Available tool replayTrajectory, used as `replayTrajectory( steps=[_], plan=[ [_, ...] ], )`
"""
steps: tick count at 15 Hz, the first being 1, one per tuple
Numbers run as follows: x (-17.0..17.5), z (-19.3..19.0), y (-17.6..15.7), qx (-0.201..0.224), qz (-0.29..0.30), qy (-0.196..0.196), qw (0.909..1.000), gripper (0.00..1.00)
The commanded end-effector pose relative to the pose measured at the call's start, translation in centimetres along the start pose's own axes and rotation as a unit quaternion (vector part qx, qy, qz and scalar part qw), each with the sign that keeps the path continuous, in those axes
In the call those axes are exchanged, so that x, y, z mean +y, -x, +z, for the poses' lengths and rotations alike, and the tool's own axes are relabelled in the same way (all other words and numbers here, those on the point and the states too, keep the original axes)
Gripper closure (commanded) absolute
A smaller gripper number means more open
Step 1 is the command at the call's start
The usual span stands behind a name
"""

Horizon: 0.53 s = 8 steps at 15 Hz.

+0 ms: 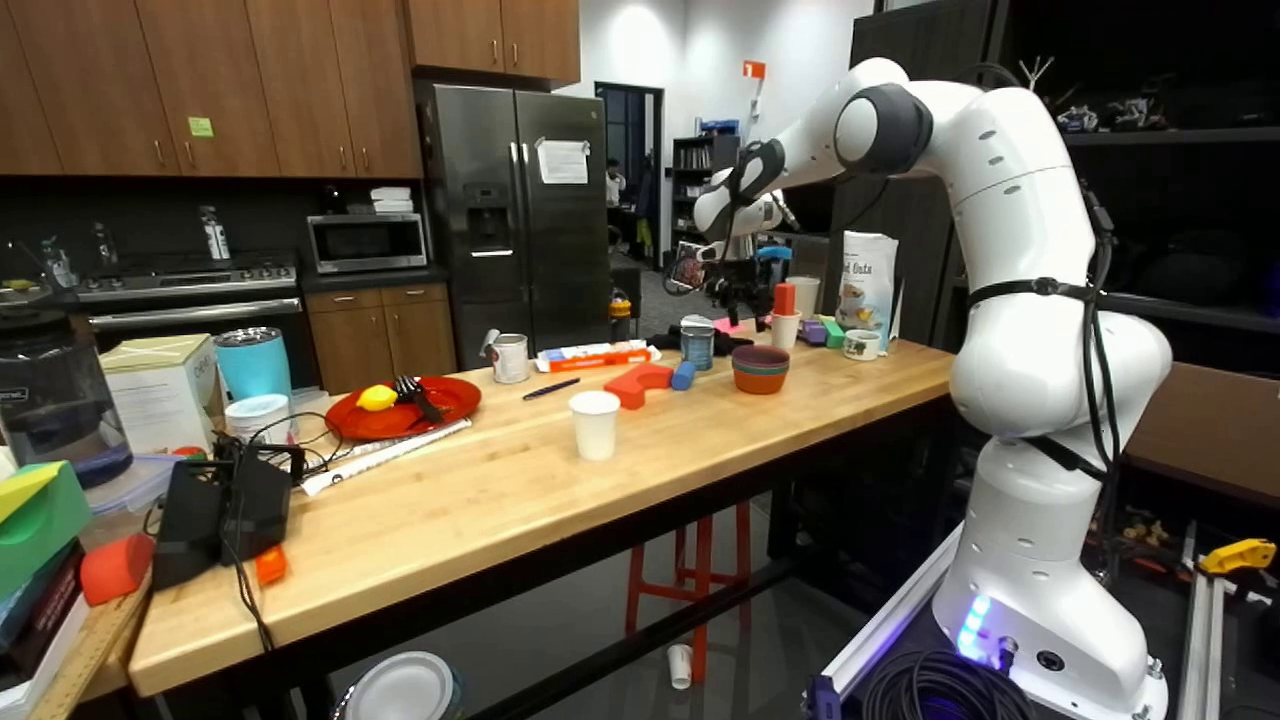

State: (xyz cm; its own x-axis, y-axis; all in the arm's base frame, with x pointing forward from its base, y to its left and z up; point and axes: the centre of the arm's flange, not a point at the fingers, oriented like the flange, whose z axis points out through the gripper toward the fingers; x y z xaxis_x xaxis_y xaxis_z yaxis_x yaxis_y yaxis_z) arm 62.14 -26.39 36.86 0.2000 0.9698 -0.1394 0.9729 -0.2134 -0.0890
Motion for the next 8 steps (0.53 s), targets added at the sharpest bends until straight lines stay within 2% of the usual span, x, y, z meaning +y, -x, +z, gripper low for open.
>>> replayTrajectory(
  steps=[1, 3, 6, 8],
  plan=[
    [-2.4, -8.6, 4.4, -0.077, -0.013, 0.065, 0.9948, 0.00],
    [-2.8, -14.0, 6.6, -0.123, -0.010, 0.102, 0.9872, 0.00],
    [-2.4, -17.5, 7.3, -0.170, -0.001, 0.179, 0.9691, 0.00],
    [-3.1, -19.2, 7.2, -0.184, -0.007, 0.240, 0.9532, 0.00]
  ],
)
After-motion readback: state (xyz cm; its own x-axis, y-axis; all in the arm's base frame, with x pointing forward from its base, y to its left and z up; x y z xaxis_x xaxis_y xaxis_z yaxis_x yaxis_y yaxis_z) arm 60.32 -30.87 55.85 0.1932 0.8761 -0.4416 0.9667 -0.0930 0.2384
